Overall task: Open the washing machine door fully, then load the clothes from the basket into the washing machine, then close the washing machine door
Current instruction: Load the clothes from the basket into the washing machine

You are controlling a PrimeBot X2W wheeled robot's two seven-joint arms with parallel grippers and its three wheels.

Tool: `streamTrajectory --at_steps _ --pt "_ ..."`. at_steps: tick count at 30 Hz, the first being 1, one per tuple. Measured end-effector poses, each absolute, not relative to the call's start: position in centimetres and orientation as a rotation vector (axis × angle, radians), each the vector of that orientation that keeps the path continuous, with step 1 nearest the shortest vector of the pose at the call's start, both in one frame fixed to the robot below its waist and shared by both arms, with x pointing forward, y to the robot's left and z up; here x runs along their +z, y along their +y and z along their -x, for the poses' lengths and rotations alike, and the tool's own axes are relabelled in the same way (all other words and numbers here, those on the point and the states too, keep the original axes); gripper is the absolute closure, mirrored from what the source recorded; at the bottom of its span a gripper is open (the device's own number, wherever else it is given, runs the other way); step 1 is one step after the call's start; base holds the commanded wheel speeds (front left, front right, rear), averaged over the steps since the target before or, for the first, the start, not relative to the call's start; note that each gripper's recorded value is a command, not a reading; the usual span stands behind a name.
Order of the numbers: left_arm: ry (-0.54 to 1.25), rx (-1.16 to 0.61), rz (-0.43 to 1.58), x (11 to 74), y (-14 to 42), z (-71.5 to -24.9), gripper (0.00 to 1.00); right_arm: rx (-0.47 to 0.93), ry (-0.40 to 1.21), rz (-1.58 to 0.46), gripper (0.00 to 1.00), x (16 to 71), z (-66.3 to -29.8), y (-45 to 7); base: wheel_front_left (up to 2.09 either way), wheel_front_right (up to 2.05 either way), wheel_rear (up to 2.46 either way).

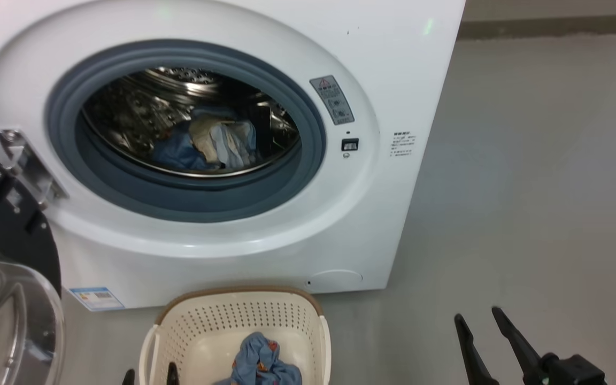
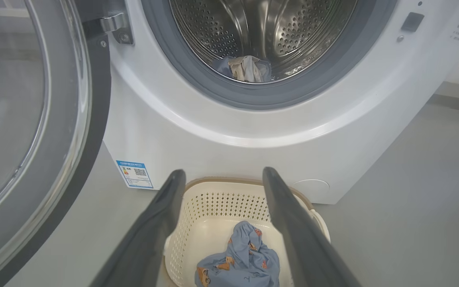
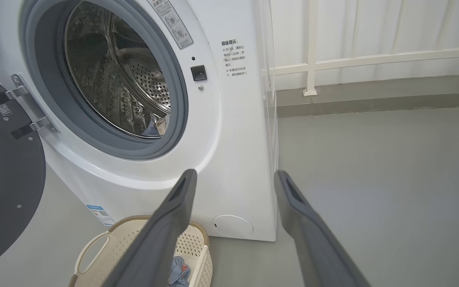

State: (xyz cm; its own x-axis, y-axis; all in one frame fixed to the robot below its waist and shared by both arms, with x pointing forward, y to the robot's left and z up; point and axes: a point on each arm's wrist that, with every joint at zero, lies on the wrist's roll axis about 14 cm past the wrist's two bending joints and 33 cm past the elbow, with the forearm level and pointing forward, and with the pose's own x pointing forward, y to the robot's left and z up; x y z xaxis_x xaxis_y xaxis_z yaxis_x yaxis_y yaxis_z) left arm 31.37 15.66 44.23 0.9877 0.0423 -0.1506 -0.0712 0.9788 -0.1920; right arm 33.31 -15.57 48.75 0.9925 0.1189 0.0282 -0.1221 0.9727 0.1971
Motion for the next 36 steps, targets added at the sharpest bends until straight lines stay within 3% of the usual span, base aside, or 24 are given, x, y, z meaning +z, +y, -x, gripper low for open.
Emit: streamTrajectory --at_steps 12,25,36 --pt "0.373 -0.119 0.259 39.1 12.1 -36.7 0.00 0.134 -0.025 -0.204 0.00 48.7 -38.3 -14.9 0.00 0.00 0.00" --pt "0.905 -0.308 0.242 27.1 8.3 -36.7 0.00 0.091 0.040 -0.220 0.00 45.6 -41.6 -16.2 0.00 0.00 0.00" --pt "1.121 -0.331 0.262 20.2 7.7 -38.0 0.00 0.048 0.115 -0.189 0.00 42.2 -43.1 -17.7 0.00 0.00 0.00"
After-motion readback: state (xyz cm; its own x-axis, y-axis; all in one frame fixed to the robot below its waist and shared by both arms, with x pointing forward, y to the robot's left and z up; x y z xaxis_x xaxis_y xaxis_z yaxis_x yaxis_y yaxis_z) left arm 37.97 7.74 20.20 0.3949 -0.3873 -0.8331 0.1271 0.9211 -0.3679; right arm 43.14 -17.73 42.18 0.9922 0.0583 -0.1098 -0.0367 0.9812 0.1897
